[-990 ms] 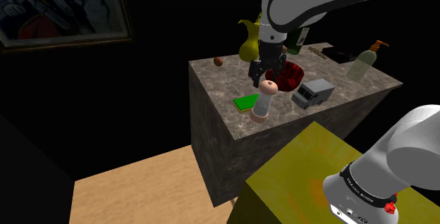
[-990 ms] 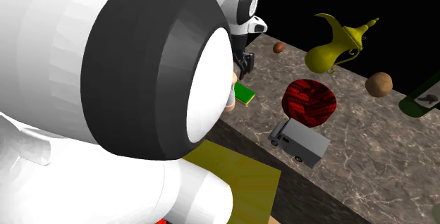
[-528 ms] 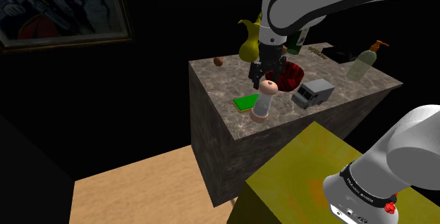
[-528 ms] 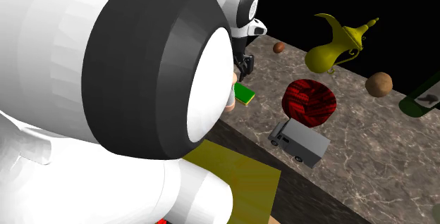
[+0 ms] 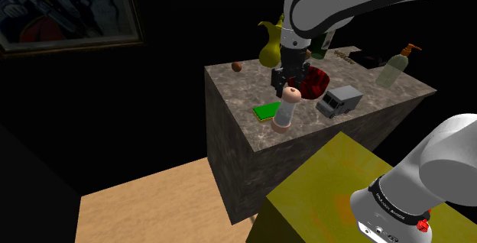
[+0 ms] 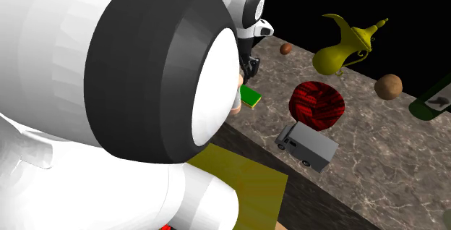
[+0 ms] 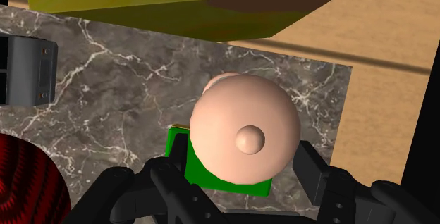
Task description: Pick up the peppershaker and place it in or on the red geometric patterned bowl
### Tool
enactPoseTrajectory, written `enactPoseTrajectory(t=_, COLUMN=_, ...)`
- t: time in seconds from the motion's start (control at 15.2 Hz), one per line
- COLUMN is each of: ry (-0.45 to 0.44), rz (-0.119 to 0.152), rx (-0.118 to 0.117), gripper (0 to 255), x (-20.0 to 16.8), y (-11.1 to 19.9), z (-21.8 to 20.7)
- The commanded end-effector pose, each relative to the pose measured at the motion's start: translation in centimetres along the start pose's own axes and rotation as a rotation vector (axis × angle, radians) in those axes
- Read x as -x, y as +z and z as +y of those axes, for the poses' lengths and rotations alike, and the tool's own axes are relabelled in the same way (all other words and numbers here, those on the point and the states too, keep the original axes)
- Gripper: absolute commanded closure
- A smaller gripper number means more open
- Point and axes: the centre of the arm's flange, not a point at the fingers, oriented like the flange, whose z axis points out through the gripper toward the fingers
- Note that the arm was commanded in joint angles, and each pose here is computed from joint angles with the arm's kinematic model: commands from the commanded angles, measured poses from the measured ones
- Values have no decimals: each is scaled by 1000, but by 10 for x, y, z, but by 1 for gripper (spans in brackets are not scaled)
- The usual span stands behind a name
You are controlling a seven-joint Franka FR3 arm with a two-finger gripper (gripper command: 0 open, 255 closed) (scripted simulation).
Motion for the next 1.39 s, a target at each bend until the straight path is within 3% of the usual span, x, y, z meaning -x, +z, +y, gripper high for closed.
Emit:
enactPoseTrajectory(t=0.0, ry=0, rz=-1, rx=0, gripper=255, x=0, y=0, z=0)
enactPoseTrajectory(t=0.13, ry=0, rz=-1, rx=0, gripper=255, x=0, y=0, z=0)
enactPoseTrajectory(t=1.32, ry=0, rz=-1, rx=0, gripper=255, x=17, y=-93, z=2)
